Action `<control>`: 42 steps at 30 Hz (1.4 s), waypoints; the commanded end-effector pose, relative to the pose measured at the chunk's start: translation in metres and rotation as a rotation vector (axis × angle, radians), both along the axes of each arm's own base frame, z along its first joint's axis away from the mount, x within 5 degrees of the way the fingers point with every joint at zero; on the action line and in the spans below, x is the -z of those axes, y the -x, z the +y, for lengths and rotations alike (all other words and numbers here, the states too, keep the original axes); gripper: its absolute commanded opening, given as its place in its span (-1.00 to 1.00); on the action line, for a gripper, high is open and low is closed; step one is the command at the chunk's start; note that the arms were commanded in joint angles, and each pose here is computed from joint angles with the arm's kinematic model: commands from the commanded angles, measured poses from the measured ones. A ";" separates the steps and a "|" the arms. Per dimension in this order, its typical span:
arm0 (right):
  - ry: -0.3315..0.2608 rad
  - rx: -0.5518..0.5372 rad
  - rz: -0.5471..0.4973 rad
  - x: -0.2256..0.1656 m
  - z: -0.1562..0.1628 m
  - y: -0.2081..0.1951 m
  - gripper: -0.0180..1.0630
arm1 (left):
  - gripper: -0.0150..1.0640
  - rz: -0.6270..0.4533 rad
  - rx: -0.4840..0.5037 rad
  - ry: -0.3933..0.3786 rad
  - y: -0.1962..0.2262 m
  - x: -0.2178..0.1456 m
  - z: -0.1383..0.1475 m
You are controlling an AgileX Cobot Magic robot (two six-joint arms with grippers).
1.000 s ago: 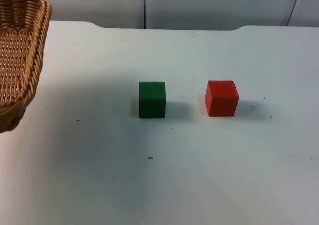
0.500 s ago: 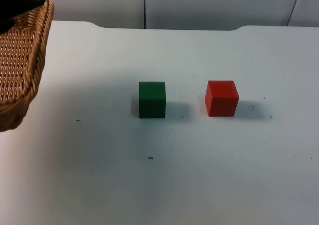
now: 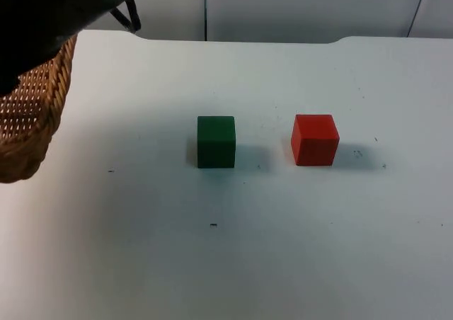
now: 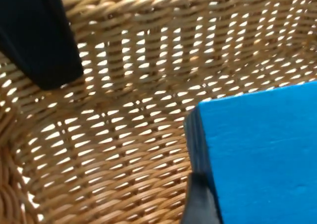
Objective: Pick up the basket with the left hand and place the blue cube into the basket with the right hand.
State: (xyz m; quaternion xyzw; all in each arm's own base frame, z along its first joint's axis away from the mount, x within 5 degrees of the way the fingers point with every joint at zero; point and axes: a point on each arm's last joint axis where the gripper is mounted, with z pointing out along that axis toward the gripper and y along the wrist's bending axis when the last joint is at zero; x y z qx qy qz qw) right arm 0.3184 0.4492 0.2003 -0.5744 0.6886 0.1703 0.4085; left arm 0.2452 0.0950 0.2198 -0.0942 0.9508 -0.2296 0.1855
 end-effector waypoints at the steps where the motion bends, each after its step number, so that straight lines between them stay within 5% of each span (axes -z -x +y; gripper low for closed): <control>1: -0.030 0.006 0.010 0.002 0.004 0.001 -0.97 | -0.98 -0.026 -0.005 0.033 -0.002 -0.005 -0.002; 11: -0.011 0.007 0.027 0.014 0.005 0.000 -0.85 | -0.98 -0.028 -0.007 0.035 -0.002 -0.005 -0.002; 13: -0.011 0.007 0.027 0.014 0.005 0.000 -0.54 | -0.98 -0.028 -0.007 0.035 -0.002 -0.005 -0.002; 14: -0.013 0.007 0.025 0.013 0.005 0.000 -0.14 | -0.98 -0.029 -0.004 0.034 -0.002 -0.005 -0.002; 15: -0.013 0.007 0.025 0.013 0.005 0.000 -0.14 | -0.98 -0.029 -0.004 0.034 -0.002 -0.005 -0.002; 18: -0.037 0.016 0.023 0.000 0.004 0.001 0.79 | -0.98 -0.029 -0.006 0.032 -0.002 -0.005 -0.002; 20: -0.038 0.006 0.005 -0.009 0.002 0.002 0.98 | -0.98 -0.030 -0.007 0.034 -0.003 -0.005 -0.002; 31: -0.028 -0.044 -0.119 -0.105 -0.027 0.020 0.98 | -0.98 -0.067 0.011 0.049 -0.006 -0.007 -0.005; 37: -0.029 -0.043 -0.129 -0.161 -0.062 0.030 0.98 | -0.98 -0.099 0.078 -0.006 -0.019 -0.003 -0.023; 42: 0.018 -0.053 -0.091 -0.178 -0.083 0.036 0.98 | -0.98 -0.072 0.064 0.030 -0.029 0.013 -0.027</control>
